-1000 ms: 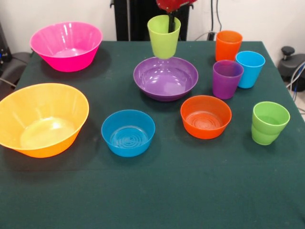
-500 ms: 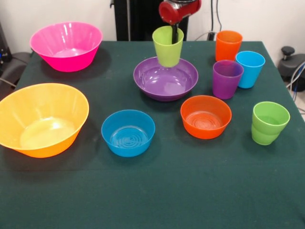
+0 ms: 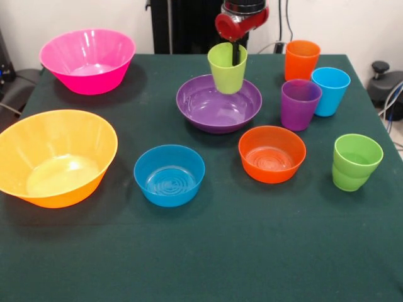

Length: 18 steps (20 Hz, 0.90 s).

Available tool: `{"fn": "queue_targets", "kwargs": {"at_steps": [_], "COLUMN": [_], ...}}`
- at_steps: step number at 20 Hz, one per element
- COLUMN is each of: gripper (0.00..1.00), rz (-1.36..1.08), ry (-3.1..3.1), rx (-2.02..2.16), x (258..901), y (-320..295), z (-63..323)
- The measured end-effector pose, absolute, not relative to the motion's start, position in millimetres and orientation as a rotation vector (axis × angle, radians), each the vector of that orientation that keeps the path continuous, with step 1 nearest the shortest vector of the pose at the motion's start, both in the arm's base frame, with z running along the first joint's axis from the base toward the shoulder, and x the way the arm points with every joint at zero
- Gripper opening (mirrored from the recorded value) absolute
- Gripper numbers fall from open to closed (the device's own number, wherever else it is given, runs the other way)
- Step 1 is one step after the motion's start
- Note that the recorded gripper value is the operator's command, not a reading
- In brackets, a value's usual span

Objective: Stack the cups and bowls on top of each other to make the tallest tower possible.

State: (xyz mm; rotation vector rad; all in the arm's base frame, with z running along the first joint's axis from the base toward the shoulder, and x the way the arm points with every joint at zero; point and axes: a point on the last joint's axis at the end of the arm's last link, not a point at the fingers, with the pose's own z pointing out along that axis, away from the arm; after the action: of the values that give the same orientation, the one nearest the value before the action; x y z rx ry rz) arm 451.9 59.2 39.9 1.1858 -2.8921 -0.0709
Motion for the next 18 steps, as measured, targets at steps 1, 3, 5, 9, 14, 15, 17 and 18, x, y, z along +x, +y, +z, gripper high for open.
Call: {"fn": "queue_targets", "kwargs": {"at_steps": [1,3,5,9,14,15,17,18], "gripper": [0.0,0.0,0.0,0.0,0.0,0.0,0.0,0.0], "rz": [-0.065,-0.035,-0.013,0.031,0.07,0.071,0.073,0.075], "ry": [-2.891,-2.885,-2.88,-2.875,-2.889,-2.894,-2.906,-2.918], "rx": [1.192,1.218,1.236,1.255,1.272,1.273,1.276,1.278], "x": [451,448,448,448,451,451,452,453], "y": [59,57,55,49,43,43,42,42], "z": [39,36,35,33,29,29,27,26]}}
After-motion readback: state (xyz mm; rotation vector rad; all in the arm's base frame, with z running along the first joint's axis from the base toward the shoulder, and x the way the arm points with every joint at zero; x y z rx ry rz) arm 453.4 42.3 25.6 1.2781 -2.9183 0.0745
